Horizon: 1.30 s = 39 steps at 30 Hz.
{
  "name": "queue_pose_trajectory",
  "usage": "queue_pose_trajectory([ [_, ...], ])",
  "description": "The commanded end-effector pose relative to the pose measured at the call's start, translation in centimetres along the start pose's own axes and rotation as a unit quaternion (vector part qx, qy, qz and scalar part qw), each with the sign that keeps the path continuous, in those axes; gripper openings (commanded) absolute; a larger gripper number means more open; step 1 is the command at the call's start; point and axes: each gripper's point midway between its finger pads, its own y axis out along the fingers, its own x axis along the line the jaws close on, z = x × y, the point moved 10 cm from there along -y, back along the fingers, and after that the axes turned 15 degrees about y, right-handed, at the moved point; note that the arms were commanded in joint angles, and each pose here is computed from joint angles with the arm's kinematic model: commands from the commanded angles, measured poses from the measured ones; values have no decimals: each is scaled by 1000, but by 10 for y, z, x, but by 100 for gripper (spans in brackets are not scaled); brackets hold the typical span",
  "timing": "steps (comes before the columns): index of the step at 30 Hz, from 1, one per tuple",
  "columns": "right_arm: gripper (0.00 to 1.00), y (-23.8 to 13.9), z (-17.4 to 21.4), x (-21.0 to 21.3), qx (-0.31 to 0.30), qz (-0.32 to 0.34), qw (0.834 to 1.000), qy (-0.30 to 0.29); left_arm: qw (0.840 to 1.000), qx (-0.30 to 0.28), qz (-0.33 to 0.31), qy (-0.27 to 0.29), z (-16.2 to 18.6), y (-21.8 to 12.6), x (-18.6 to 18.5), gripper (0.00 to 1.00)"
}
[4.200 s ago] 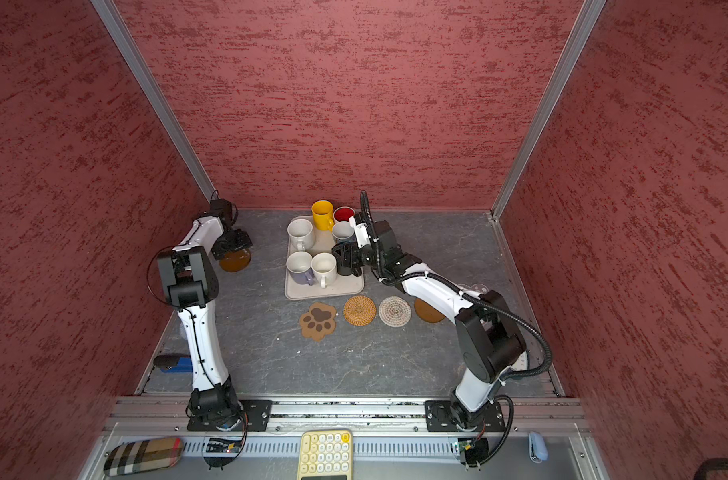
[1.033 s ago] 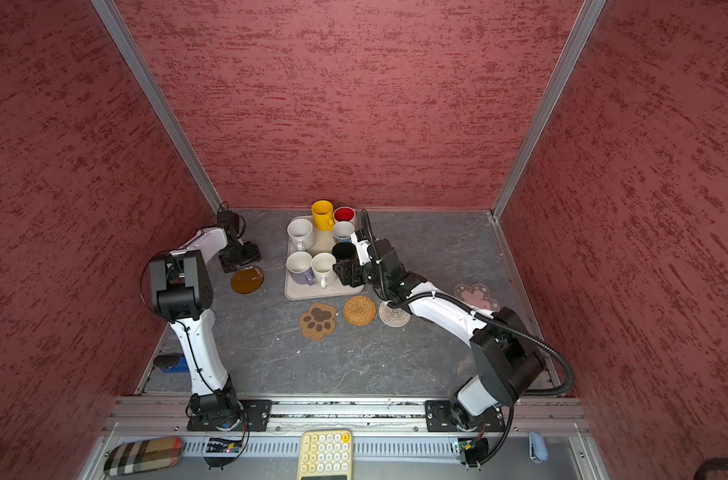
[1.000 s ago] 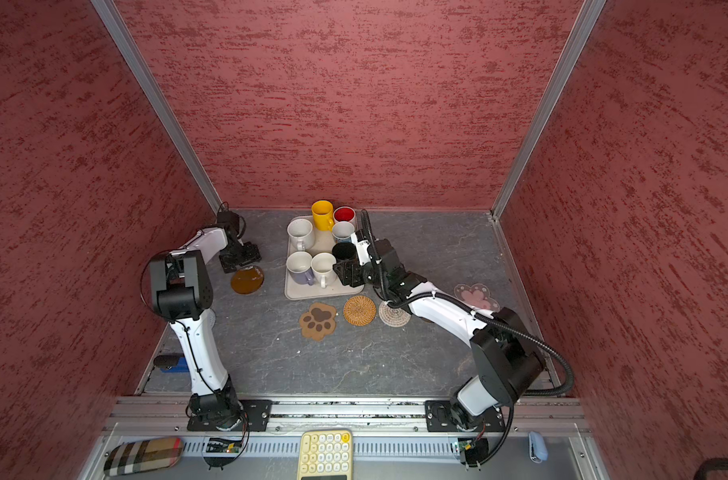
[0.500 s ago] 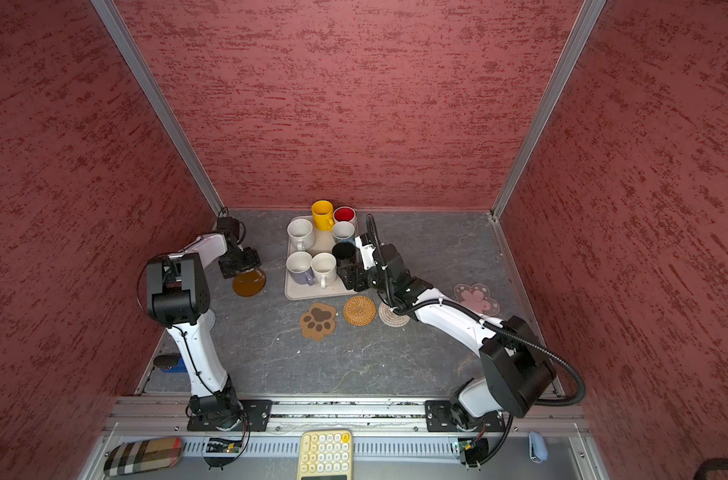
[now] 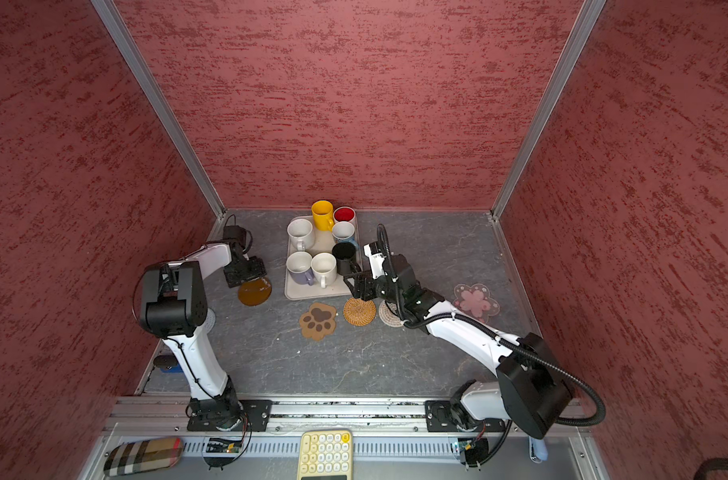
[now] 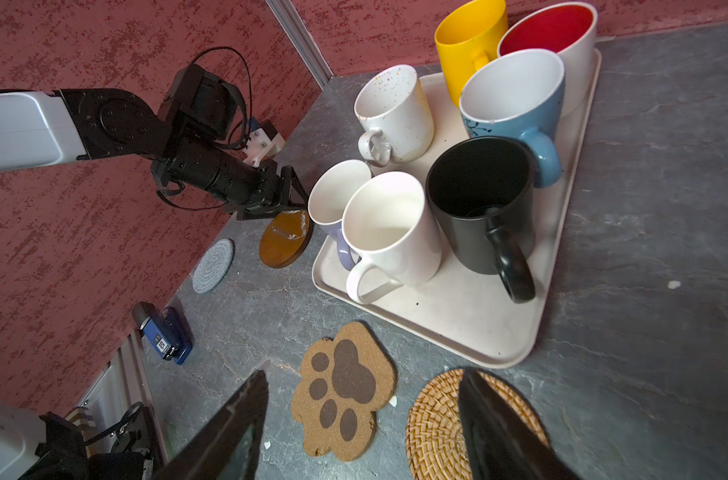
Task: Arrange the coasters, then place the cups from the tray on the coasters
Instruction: 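Push the round brown coaster with the left gripper beside the paw coaster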
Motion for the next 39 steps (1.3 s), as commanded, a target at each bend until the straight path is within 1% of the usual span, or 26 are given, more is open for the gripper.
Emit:
queue_pose_trajectory([
  [1,73,-8,-3,6,-22,-9,1000,-7,1000,4,7,0,13,-5,-12,81],
  [6,73,-11,-3,7,-22,-9,1000,-12,1000,10,12,-8,34,-3,-22,80],
  [13,73,-14,-2,8,-21,-17,1000,-11,1000,4,17,-5,59,-15,-36,80],
  [21,73,-20,-2,12,-26,-26,999,-13,999,-13,49,-16,93,-29,-62,80],
  [26,73,-21,-1,12,-25,-29,999,-10,999,-14,48,-1,106,-30,-80,80],
  [39,73,-27,1,16,-29,-30,999,-10,999,-16,51,1,124,-33,-79,79],
])
